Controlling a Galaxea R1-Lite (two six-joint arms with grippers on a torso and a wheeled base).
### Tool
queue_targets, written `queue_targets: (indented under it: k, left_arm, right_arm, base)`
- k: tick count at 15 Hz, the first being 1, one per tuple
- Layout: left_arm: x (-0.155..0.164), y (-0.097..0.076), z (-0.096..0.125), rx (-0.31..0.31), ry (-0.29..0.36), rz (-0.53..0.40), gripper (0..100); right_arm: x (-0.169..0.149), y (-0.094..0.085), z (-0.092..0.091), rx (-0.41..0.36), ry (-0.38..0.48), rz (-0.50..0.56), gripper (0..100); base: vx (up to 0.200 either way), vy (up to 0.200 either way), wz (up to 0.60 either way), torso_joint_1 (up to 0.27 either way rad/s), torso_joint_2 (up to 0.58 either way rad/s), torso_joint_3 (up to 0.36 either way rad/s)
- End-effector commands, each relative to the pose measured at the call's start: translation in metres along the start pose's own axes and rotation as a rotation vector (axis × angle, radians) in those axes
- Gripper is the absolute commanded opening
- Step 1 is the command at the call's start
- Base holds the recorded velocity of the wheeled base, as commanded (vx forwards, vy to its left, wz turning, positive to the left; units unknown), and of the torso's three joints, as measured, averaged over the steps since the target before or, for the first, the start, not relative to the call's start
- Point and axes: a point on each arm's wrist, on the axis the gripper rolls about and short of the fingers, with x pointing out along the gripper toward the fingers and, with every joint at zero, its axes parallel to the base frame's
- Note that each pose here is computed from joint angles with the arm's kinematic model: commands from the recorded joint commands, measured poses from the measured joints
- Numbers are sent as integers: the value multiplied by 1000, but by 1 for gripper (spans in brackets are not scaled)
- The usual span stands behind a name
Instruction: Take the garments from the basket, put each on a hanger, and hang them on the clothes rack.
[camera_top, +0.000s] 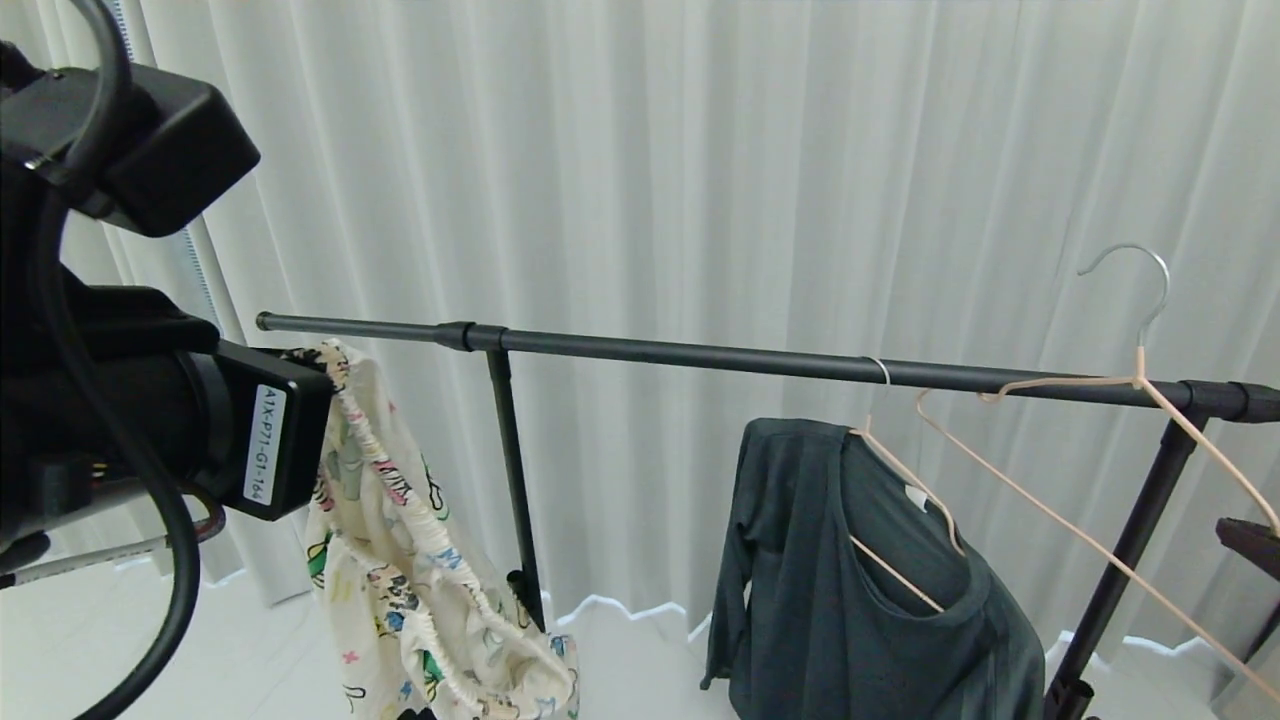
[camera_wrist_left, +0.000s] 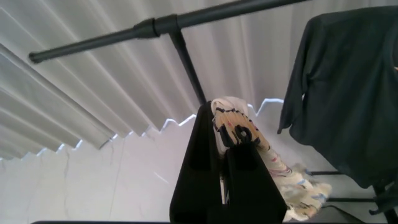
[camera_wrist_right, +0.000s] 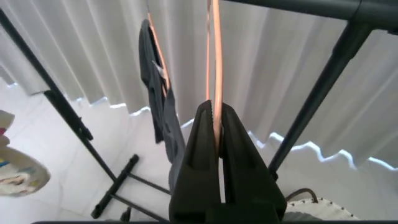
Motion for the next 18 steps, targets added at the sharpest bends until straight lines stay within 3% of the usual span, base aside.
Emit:
queue_targets:
  k: [1,5,7,9,14,18]
  left_arm:
    - [0,0,0,1,0,-1,0]
    - [0,0,1,-5,-5,2,0]
    - [1,-1,4,-29,-39,0,0]
    - [1,-1,4,-33,-44,0,0]
    - [1,-1,4,-33,-44,0,0]
    - [2,-1,4,-32,-43,0,0]
  right_arm:
    - [24,-2,-5,3,86,-28,0]
    - [60,-5,-11,0,201,-59,0]
    - [106,-18,-9,-40,140,-109,0]
    - [123,-19,-12,-74,154,-103,0]
    - [114,-19,-34,-74,235,-101,0]
    - [106,-18,-31,-73,208,-99,0]
  base:
    - [-200,0,0,2,7,2]
    - [-200,0,0,-1,6,2]
    - [0,0,0,0,0,0]
    - [0,0,0,0,0,0]
    - [0,0,0,0,0,0]
    - [0,0,0,0,0,0]
